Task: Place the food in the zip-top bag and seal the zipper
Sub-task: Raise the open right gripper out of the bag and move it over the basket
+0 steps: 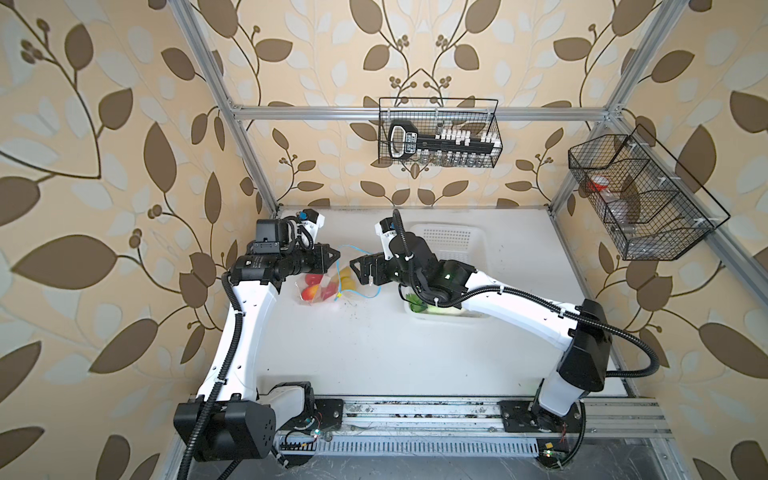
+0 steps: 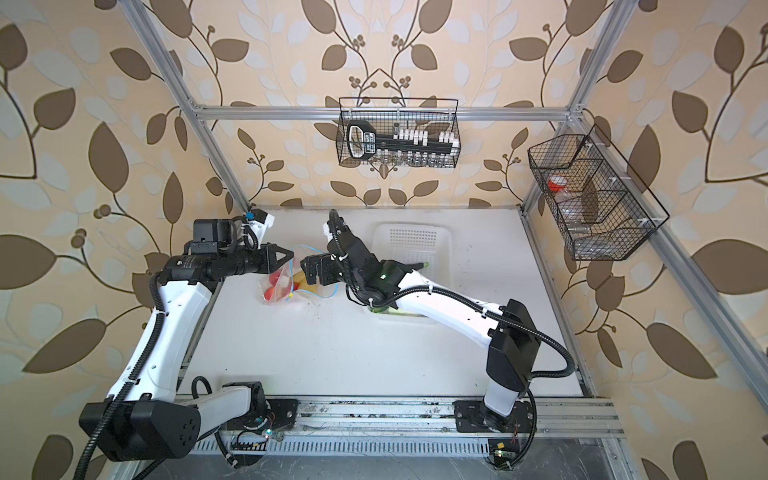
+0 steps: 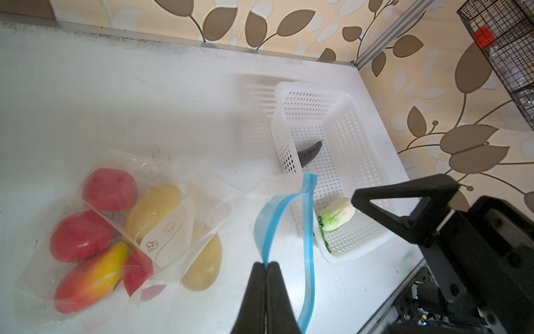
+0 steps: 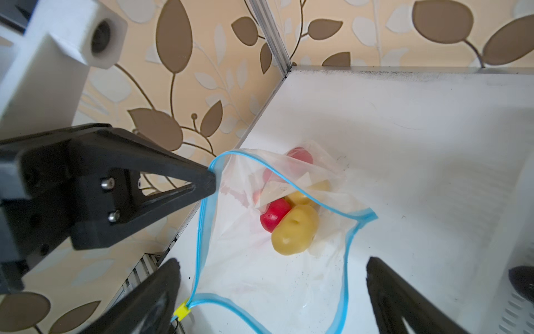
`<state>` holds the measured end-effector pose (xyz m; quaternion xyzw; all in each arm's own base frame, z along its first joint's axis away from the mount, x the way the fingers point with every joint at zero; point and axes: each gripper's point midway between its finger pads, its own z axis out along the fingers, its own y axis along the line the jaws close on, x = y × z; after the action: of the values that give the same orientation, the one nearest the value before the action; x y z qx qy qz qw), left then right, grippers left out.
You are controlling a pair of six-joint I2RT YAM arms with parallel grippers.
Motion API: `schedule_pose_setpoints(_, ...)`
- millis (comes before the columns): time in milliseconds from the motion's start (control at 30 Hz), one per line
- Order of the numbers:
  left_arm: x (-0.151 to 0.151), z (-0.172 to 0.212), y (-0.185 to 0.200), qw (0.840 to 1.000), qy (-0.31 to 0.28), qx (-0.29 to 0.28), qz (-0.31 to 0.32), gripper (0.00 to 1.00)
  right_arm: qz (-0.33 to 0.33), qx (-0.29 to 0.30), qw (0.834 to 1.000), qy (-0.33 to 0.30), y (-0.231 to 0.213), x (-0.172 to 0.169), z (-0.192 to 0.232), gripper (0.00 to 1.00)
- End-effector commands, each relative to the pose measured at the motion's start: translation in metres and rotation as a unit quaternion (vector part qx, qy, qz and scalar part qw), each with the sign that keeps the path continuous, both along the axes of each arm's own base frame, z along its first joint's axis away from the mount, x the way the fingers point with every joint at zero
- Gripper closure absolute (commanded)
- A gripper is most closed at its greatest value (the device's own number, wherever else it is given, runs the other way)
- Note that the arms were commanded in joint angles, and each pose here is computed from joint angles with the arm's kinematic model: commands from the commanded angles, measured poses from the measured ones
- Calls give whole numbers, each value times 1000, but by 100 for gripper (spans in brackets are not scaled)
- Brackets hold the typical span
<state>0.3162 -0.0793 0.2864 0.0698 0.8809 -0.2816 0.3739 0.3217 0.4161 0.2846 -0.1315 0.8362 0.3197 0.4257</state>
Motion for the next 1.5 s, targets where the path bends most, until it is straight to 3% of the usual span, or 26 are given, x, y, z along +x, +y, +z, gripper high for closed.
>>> schedule_pose_setpoints(0, 2, 15, -6, 1000, -24, -10, -11, 100, -27, -6, 1000, -2, -19, 5, 0, 0)
schedule_pose_setpoints(233, 2, 12, -5, 1000, -21, -10, -9, 100, -83, -25, 996, 7, -57, 11, -1, 0)
schedule_pose_setpoints(567, 3, 12, -5, 1000, -21, -11, -6, 100, -206, -89, 974, 27, -126, 21, -16, 0)
schedule_pose_setpoints(833, 1, 10, -5, 1000, -26, -6, -8, 100, -257, -77, 961, 67, -168, 29, -39, 0)
schedule_pose_setpoints(1467, 1, 8, 0, 999, -37, 16, -6, 100, -405, -94, 897, 148, -253, 35, -92, 0)
